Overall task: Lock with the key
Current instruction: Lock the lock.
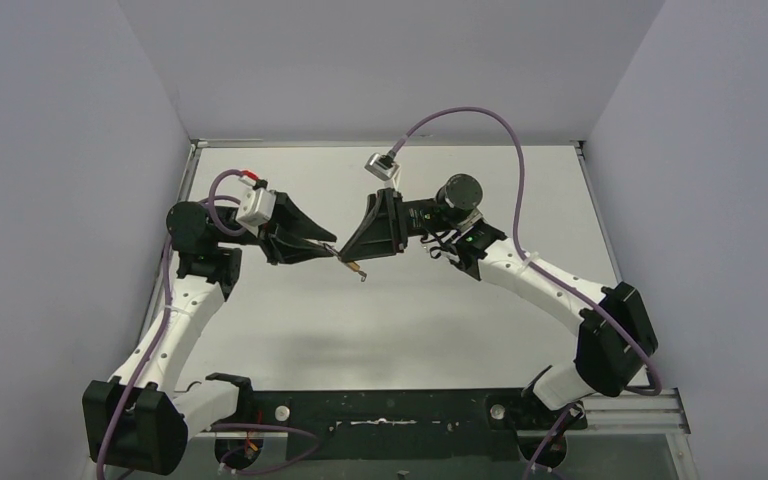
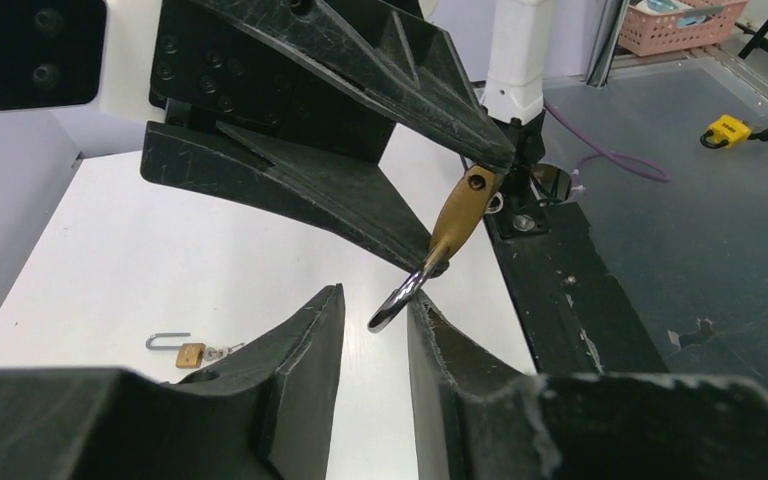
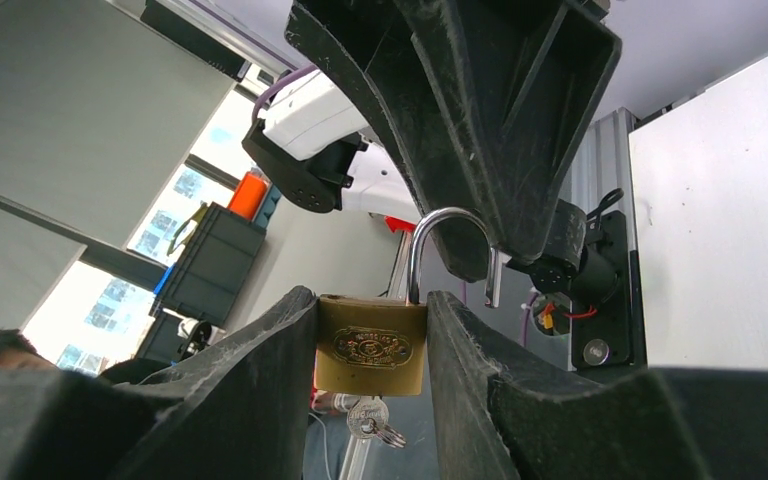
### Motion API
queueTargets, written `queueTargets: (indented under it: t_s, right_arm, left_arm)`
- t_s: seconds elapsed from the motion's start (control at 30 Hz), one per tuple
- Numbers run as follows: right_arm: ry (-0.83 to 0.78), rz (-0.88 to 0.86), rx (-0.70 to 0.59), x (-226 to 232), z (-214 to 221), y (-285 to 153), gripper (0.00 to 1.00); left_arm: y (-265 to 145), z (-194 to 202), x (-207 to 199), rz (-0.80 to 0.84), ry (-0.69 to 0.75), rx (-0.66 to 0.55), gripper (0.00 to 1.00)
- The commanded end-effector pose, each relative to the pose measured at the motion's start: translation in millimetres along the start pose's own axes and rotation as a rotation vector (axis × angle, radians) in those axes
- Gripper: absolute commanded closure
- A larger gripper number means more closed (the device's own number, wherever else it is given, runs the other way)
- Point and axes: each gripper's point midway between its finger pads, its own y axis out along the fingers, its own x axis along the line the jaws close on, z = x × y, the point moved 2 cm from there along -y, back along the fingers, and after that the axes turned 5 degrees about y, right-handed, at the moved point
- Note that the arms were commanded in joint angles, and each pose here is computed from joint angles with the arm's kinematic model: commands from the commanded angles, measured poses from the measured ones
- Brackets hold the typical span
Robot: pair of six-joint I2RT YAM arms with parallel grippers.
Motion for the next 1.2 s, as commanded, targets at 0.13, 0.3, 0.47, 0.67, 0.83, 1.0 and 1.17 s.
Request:
queueTargets:
  t_s: [0.13, 0.3, 0.47, 0.67, 0.83, 1.0, 1.17]
  right_arm:
    - [-0.093, -0.071, -0.011, 27, -10, 1, 0.77]
    - [-0.073, -0.064, -0.014, 23, -12, 1, 0.77]
    - [-0.089, -0.014, -0.061, 17, -28, -10, 0.34]
    - [-0.211, 0.411, -0.116, -21, -46, -43, 0.0]
    - [-0.421, 0.58, -0.216, -11, -67, -65, 0.0]
    - [-0.675, 0.591, -0.333, 19, -75, -80, 0.0]
    - [-0.971, 0.41, -0.36, 77, -72, -73, 0.0]
  left_arm:
    - [3, -9, -9, 0.065, 0.047, 0.016, 0.99]
    - [4, -6, -18, 0.119, 0.041, 0.031, 1.0]
    - [4, -7, -20, 0.139, -0.005, 0.037, 1.0]
    - [4, -14, -17, 0.148, -0.05, 0.042, 1.0]
    - [7, -27, -6, 0.08, -0.084, 0.023, 1.0]
    - [2, -54, 26, -0.219, 0.025, -0.15, 1.0]
    - [-12, -67, 54, -0.495, 0.091, -0.323, 1.0]
